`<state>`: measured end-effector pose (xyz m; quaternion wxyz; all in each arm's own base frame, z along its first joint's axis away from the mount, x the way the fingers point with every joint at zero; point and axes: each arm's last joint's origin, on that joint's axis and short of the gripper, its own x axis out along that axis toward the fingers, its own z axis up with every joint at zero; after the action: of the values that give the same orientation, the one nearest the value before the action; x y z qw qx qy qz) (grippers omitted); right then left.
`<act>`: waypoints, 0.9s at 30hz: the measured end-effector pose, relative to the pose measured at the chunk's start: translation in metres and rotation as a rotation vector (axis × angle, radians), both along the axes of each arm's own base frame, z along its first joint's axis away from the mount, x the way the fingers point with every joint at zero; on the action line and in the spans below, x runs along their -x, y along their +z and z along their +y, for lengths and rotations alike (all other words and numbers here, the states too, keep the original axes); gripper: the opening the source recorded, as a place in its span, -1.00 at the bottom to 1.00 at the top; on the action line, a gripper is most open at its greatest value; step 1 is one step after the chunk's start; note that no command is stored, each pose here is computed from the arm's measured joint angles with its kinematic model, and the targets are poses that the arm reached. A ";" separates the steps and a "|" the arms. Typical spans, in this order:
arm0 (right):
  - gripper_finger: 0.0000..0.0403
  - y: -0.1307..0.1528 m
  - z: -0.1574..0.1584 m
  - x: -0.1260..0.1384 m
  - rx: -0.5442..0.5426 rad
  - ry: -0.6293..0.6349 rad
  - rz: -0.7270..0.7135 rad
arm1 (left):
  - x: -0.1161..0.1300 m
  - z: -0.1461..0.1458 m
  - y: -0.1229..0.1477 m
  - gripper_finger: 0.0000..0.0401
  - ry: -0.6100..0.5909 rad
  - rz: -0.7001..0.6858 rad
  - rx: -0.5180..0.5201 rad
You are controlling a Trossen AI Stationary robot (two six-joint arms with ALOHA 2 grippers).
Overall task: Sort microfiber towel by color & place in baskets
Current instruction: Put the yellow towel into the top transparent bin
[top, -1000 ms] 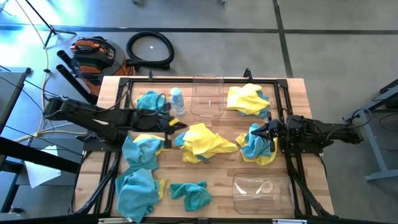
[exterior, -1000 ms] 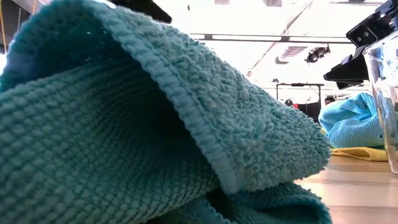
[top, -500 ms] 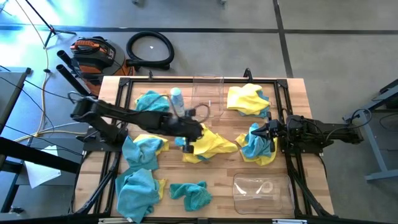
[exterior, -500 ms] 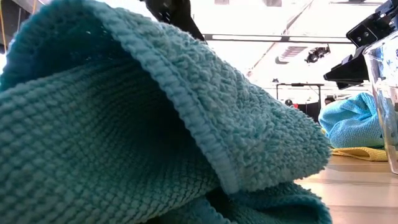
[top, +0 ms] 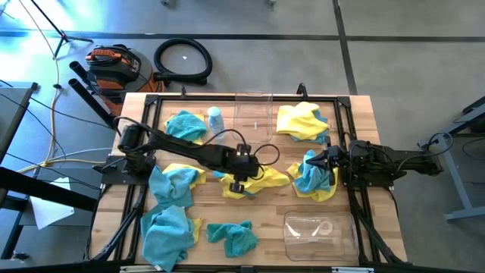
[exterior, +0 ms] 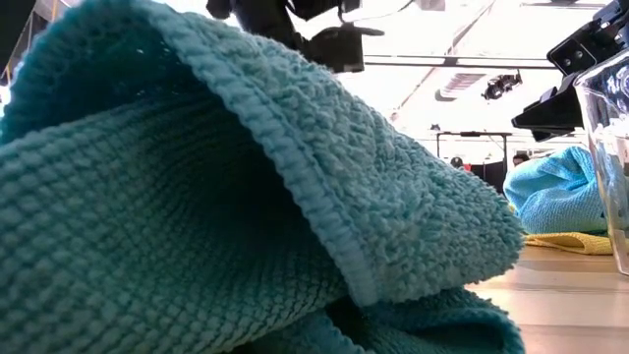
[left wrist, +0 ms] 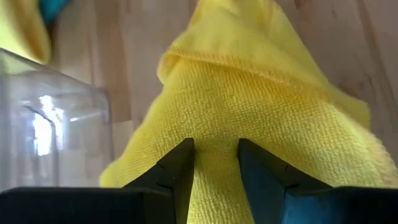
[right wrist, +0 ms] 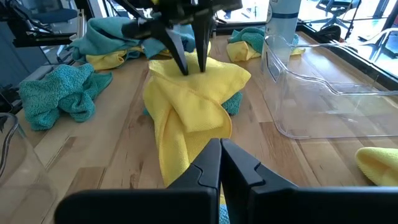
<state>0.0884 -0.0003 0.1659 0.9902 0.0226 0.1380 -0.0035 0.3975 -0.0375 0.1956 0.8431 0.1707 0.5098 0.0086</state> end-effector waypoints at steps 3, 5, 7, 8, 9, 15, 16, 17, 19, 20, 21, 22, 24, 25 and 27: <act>-1.00 0.000 0.000 0.000 0.000 0.000 0.002 | -0.001 0.000 -0.008 -0.50 0.000 0.023 -0.002; -1.00 0.000 0.000 0.000 0.000 0.000 0.002 | -0.002 0.000 -0.010 -0.66 0.000 0.027 -0.002; -1.00 0.000 0.000 0.000 0.000 0.000 0.002 | -0.002 0.000 -0.011 -0.87 0.001 0.040 -0.005; -1.00 0.000 0.000 0.000 0.000 0.000 0.002 | -0.002 0.000 -0.011 -0.93 0.003 0.038 -0.005; -1.00 0.000 0.000 0.000 0.000 0.000 0.002 | -0.002 0.000 -0.011 -0.95 0.007 0.034 -0.006; -1.00 0.000 0.000 0.000 0.000 0.000 0.002 | 0.007 0.004 0.009 -0.99 0.055 0.011 -0.121; -1.00 0.000 0.000 0.000 0.000 0.000 0.002 | 0.009 0.005 0.017 -0.99 0.065 -0.009 -0.129; -1.00 0.000 0.000 0.000 0.000 0.000 0.002 | 0.012 0.006 0.026 -1.00 0.077 -0.035 -0.129; -1.00 0.000 0.000 0.000 0.000 0.000 0.003 | 0.020 0.008 0.045 -1.00 0.092 -0.084 -0.125; -1.00 0.000 0.000 0.000 0.000 0.000 0.002 | 0.023 0.009 0.056 -1.00 0.098 -0.123 -0.120; -1.00 0.000 0.000 0.000 0.000 0.000 0.002 | 0.027 0.010 0.067 -1.00 0.104 -0.156 -0.117; -1.00 0.000 0.000 0.000 0.000 0.000 0.003 | 0.032 0.012 0.077 -1.00 0.119 -0.186 -0.119; -1.00 0.000 0.000 0.000 0.000 0.000 0.003 | 0.040 0.017 0.096 -1.00 0.152 -0.257 -0.135; -1.00 0.000 0.000 0.000 0.000 0.000 0.003 | 0.044 0.019 0.105 -1.00 0.170 -0.286 -0.148; -1.00 0.000 0.000 0.000 0.000 0.000 0.002 | 0.051 0.026 0.122 -1.00 0.211 -0.365 -0.163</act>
<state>0.0882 -0.0003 0.1657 0.9900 0.0226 0.1392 -0.0036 0.3465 -0.0113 0.3176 0.8991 0.1797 0.3617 0.1687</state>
